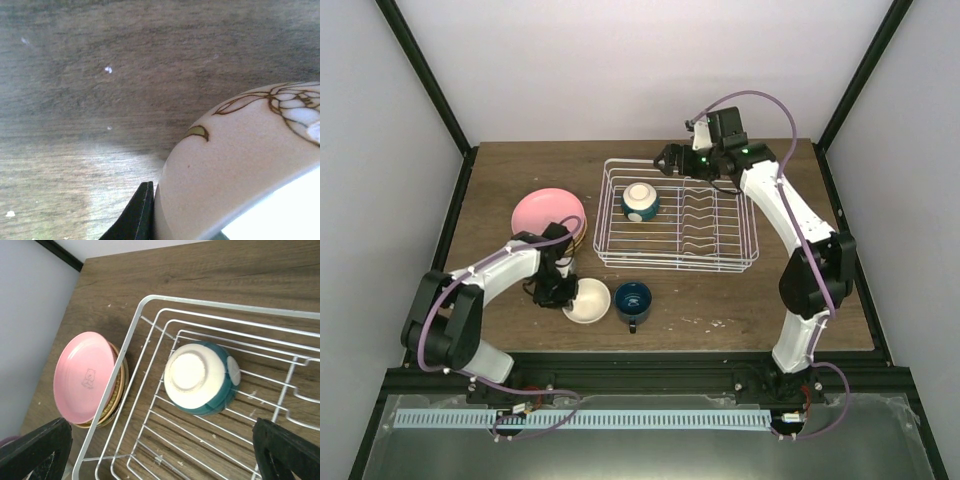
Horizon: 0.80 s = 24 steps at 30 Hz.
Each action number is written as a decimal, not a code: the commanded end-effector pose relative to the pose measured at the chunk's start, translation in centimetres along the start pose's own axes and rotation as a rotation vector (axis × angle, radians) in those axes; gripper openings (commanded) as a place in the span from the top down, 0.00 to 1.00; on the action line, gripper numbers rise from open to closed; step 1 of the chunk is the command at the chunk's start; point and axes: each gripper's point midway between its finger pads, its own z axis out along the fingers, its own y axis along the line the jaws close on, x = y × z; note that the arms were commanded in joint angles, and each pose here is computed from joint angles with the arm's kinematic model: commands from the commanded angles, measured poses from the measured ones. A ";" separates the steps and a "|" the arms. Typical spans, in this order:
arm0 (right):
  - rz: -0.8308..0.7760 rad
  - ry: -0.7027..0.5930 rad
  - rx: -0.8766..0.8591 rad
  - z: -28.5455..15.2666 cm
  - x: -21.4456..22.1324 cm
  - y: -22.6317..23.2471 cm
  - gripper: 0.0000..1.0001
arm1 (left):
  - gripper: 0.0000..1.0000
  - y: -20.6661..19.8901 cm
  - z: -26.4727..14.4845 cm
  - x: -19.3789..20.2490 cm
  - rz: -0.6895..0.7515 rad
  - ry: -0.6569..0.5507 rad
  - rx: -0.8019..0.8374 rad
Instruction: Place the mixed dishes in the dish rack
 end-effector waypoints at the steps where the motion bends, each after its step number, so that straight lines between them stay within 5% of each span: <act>1: -0.047 -0.017 -0.103 -0.1 -1.2 1.9 0.00 | 1.00 -0.6 -1.5 0.6 0.024 -0.005 0.023; 10: -0.092 0.028 -0.275 0.8 -1.0 4.3 0.00 | 1.00 -1.8 -5.0 1.5 0.076 -0.081 0.090; 17: -0.136 0.049 -0.404 0.1 -1.0 6.4 0.00 | 0.98 -3.1 -10.0 1.1 0.190 -0.255 0.136; 24: -0.153 0.061 -0.504 -0.7 -0.7 8.0 0.00 | 0.96 -4.9 -16.8 -3.3 0.229 -0.472 0.125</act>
